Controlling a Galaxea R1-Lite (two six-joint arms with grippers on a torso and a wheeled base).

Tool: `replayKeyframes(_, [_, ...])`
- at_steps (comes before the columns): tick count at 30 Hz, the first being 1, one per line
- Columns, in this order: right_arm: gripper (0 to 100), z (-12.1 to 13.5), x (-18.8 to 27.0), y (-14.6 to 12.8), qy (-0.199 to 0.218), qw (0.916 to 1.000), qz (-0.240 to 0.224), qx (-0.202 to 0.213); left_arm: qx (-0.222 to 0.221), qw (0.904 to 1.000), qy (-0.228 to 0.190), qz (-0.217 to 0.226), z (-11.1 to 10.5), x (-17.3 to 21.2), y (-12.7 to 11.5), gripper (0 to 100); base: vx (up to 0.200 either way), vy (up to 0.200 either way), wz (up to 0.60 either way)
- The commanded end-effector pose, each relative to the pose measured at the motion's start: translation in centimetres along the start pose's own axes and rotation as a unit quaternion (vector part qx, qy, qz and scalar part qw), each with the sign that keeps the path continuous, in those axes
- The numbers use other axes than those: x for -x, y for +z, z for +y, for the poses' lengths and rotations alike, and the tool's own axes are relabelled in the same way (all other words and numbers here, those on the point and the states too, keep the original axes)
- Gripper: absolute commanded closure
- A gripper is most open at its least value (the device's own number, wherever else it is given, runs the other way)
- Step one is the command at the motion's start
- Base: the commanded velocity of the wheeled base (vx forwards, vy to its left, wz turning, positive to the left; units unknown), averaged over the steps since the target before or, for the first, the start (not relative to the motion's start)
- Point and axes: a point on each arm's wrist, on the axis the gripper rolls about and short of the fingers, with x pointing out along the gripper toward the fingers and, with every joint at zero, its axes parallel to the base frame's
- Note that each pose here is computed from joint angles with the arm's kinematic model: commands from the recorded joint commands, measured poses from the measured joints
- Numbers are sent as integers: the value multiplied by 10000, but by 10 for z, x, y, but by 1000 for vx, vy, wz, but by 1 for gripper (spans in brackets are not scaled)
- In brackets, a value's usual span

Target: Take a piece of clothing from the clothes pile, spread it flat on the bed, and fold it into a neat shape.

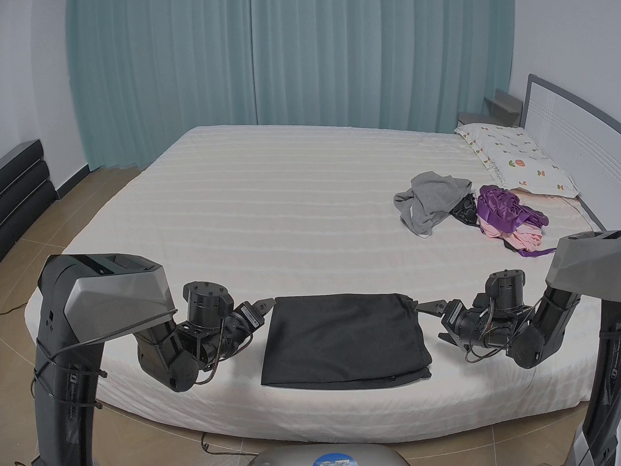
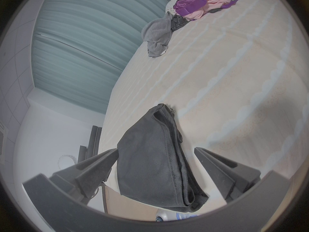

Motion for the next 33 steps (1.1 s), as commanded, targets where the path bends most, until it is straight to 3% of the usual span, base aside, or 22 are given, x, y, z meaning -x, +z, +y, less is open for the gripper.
replayKeyframes(1, [0,-2,-2,-2,-18,10000,37,0,-299,9995,-13,97,2,-7,-7,0,0,0,0])
replayKeyframes(7, [0,0,-3,-5,-16,10000,75,21,-1018,9945,-6,260,6,-25,-26,0,0,0,0])
replayKeyframes(12, [0,-1,-4,-7,-19,9999,101,29,-1124,9919,46,585,-4,-28,-37,0,0,0,0])
replayKeyframes(24, [0,1,-6,-9,-15,9999,117,63,-1119,9921,-63,568,-13,-34,-37,0,0,0,0])
replayKeyframes(25, [0,1,-6,-9,-15,9999,117,63,-1121,9919,-34,593,-13,-34,-38,100,0,0,0])
replayKeyframes(33, [0,1,-6,-9,-20,9999,111,63,-1099,9922,-12,581,-13,-33,-38,100,0,0,0])
